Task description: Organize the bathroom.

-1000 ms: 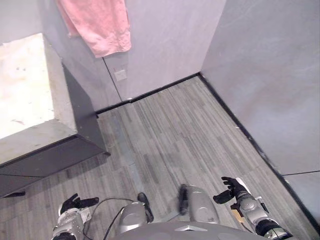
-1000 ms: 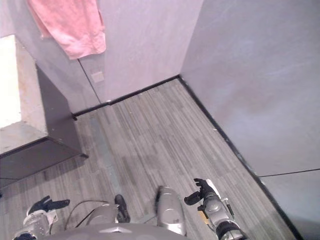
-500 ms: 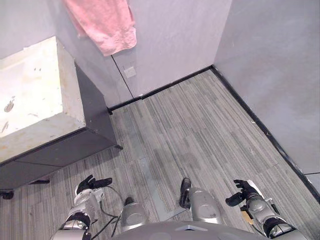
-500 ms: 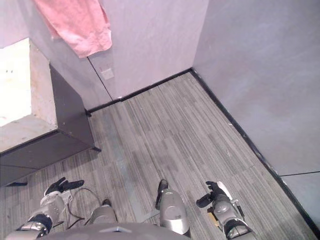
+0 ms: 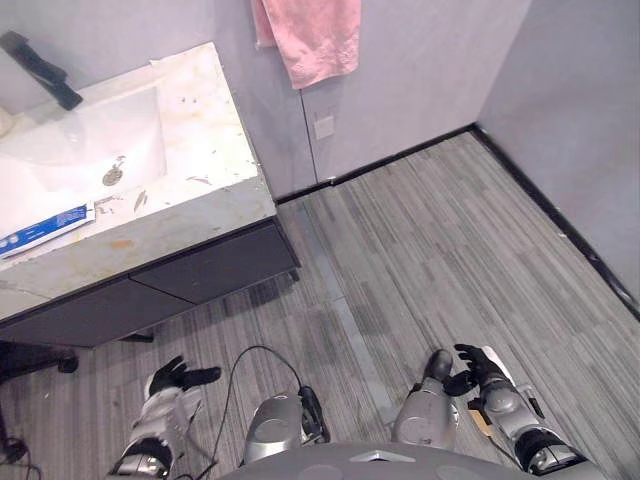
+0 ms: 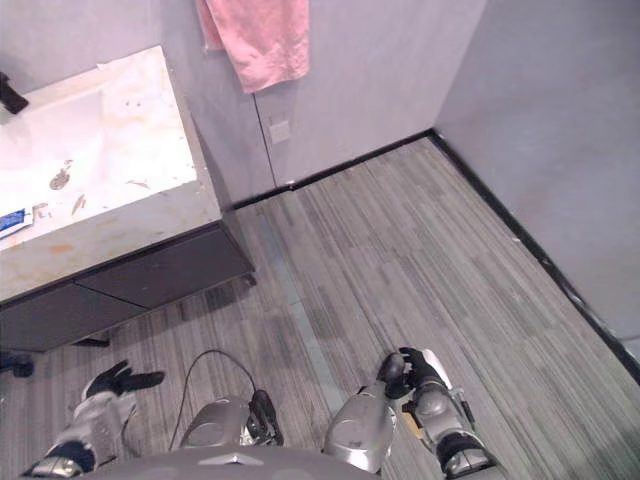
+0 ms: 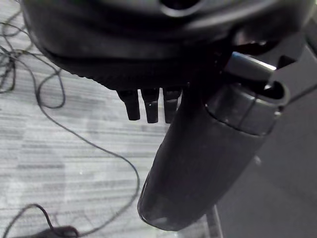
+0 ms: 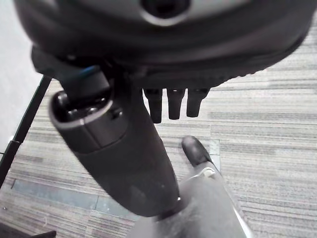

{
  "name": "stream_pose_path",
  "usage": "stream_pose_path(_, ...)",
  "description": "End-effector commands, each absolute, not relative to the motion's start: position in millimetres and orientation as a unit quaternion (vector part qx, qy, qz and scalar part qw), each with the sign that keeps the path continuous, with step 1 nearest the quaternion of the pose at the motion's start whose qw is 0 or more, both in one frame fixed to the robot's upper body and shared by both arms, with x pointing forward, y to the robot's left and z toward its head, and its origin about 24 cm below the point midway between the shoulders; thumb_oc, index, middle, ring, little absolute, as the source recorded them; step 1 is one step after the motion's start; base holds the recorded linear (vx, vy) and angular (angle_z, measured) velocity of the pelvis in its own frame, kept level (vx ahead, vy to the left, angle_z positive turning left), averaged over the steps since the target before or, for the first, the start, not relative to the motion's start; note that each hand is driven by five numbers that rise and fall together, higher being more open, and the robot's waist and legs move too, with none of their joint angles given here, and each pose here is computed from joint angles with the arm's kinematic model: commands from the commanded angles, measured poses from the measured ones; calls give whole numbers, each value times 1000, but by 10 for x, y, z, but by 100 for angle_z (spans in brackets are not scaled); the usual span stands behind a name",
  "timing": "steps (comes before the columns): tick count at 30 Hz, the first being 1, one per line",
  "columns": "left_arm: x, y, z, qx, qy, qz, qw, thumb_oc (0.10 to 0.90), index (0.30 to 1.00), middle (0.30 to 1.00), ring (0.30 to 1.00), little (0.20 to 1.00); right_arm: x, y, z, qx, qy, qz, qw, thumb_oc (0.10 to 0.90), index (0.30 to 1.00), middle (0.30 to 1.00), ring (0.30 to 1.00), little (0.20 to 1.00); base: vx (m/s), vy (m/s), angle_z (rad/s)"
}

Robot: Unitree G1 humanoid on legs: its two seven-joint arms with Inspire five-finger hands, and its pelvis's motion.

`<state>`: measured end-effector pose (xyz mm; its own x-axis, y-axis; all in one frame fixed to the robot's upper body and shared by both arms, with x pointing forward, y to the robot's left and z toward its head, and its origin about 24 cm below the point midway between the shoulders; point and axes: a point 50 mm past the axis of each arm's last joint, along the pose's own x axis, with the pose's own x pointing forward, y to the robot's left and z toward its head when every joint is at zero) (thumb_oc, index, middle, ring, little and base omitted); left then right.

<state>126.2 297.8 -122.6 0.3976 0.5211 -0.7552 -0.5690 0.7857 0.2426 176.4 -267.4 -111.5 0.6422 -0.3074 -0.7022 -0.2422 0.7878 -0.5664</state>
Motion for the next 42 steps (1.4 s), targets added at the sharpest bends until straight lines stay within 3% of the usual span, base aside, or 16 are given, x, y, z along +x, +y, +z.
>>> stream_pose_path(1, 1516, 3212, -956, 9, 375, 333, 865, 800, 900, 900, 900, 900, 1947, -2821, -959, -373, 395, -14, 840, 800, 900, 900, 900, 900, -33, -23, 14)
stream_pose_path(12, 1443, 3088, -1093, -36, 400, 349, 847, 800, 900, 900, 900, 900, 1706, -2823, -1110, -384, 423, 11, 821, 800, 900, 900, 900, 900, 26, -62, 10)
stream_pose_path(21, 1274, 3033, -1174, -36, 412, 345, 842, 800, 900, 900, 900, 900, 1784, -2546, -1135, -319, 406, 71, 853, 800, 900, 900, 900, 900, 18, 17, -5)
stream_pose_path(25, 1375, 2957, -1180, -23, 417, 309, 855, 800, 900, 900, 900, 900, 1687, -2535, -1207, -218, 442, 44, 869, 800, 900, 900, 900, 900, -13, 240, 10)
stream_pose_path(34, 1637, 2824, -1096, 34, 413, 214, 885, 800, 900, 900, 900, 900, 1767, -2536, -1141, -191, 429, 37, 882, 800, 900, 900, 900, 900, -56, 359, 23)
stream_pose_path(42, 1611, 2896, -1081, 34, 415, 240, 877, 800, 900, 900, 900, 900, 1656, -2494, -1200, -180, 439, 54, 879, 800, 900, 900, 900, 900, -45, 7, -18)
